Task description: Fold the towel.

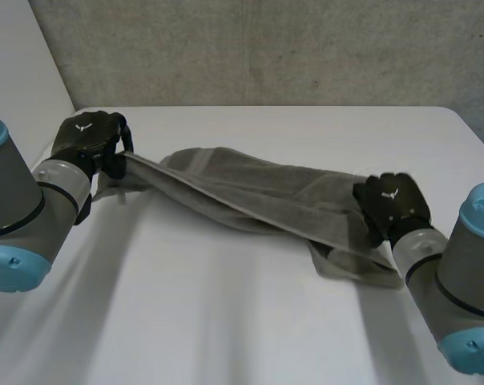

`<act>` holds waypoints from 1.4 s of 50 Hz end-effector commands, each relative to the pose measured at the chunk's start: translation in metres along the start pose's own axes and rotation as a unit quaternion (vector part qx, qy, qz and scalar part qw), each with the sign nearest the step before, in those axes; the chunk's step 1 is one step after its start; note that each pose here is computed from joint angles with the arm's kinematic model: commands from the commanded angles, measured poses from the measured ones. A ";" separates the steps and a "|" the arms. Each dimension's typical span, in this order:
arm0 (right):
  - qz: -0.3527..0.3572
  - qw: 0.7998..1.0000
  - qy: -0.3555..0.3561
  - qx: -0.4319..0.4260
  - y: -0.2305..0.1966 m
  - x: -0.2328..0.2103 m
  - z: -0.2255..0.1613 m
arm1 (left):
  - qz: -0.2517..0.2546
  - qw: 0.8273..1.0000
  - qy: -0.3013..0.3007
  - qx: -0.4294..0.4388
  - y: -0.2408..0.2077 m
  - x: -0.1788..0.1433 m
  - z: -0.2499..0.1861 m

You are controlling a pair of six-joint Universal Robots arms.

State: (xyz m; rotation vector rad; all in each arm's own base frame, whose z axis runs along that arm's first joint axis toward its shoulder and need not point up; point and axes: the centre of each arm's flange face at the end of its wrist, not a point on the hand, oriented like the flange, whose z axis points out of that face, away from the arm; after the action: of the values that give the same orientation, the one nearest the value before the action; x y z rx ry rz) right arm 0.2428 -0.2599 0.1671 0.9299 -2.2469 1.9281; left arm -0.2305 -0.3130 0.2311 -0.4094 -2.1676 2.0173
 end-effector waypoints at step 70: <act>0.159 0.982 -0.089 -0.044 0.018 0.042 0.030 | 0.008 1.000 0.006 0.004 0.002 0.001 0.008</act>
State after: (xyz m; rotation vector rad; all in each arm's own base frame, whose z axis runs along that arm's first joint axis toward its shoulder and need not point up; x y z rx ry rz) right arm 0.2095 -0.2845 0.1385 0.7952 -2.8230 1.7803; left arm -0.2325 -0.3142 0.2247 -0.4332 -2.1786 1.9986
